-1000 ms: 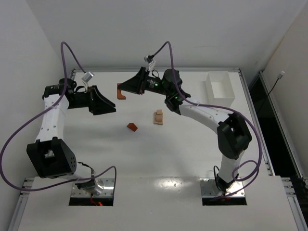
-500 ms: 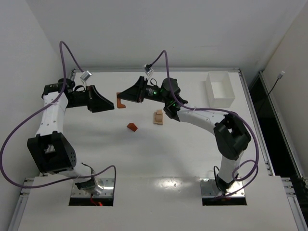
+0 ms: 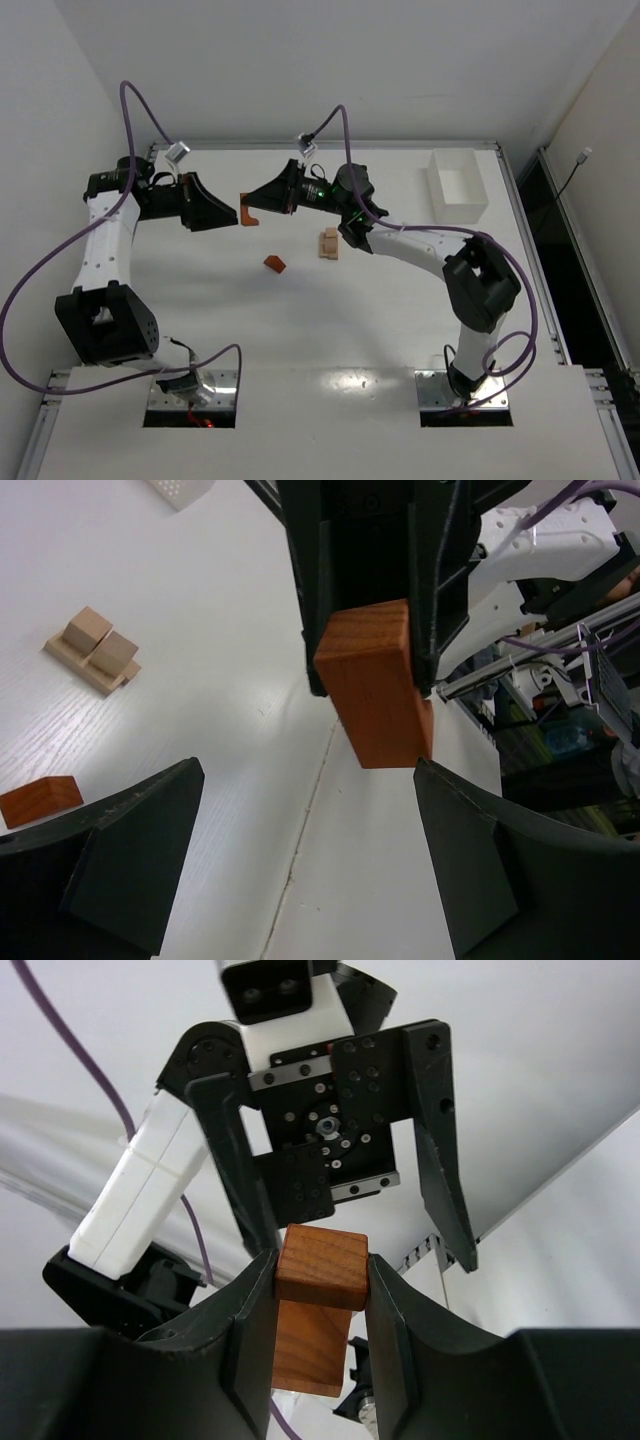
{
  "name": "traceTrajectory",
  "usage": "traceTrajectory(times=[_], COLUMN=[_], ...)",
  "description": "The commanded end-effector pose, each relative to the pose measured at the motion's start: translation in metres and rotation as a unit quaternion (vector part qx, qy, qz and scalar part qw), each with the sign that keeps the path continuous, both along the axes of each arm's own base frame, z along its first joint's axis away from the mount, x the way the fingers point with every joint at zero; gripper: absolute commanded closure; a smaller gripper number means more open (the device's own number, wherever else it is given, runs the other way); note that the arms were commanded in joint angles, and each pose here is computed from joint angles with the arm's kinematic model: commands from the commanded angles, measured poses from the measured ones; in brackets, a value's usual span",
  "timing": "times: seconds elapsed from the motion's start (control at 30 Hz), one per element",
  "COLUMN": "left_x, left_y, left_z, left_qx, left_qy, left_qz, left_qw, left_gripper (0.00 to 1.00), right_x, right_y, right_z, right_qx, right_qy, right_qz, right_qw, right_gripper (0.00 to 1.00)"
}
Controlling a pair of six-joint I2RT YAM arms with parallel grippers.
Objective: Build the wood block tower
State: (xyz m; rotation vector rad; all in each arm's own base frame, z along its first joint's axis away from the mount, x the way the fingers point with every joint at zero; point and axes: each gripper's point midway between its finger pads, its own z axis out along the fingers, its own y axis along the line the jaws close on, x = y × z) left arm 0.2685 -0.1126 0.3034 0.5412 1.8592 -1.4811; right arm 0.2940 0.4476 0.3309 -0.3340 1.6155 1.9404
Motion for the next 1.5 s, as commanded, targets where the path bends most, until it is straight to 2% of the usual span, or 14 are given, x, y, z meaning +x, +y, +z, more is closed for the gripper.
traceTrajectory(times=[0.0, 0.57, 0.9, 0.97, 1.3, 1.43, 1.47], left_x=[-0.016, -0.025, -0.028, -0.028, -0.026, -0.026, -0.025], left_y=[-0.012, -0.022, -0.026, -0.026, -0.026, -0.026, -0.026], left_z=[0.049, 0.055, 0.059, 0.059, 0.054, 0.054, 0.054], left_qx=[-0.062, -0.062, -0.063, -0.063, -0.064, -0.064, -0.063], left_qy=[-0.077, -0.084, -0.078, -0.078, -0.073, -0.073, -0.077], left_qz=[-0.03, -0.05, -0.06, -0.06, -0.06, -0.06, -0.061], left_qw=[0.995, 0.993, 0.993, 0.993, 0.993, 0.993, 0.993], left_gripper=[0.15, 0.15, 0.4, 0.42, 0.43, 0.52, 0.58], right_x=[-0.008, -0.007, -0.004, -0.002, 0.002, 0.001, 0.001], right_y=[0.003, 0.01, 0.013, 0.015, 0.018, 0.018, 0.018], right_z=[0.021, 0.014, 0.009, 0.013, 0.022, 0.023, 0.023], right_qx=[0.037, 0.034, 0.032, 0.035, 0.044, 0.045, 0.045], right_qy=[-0.041, -0.042, -0.039, -0.048, -0.058, -0.053, -0.053], right_qz=[0.005, 0.009, 0.009, 0.008, 0.008, 0.009, 0.009], right_qw=[0.998, 0.998, 0.999, 0.998, 0.997, 0.998, 0.998], right_gripper=[1.0, 1.0, 1.0, 1.0, 1.0, 1.0, 1.0])
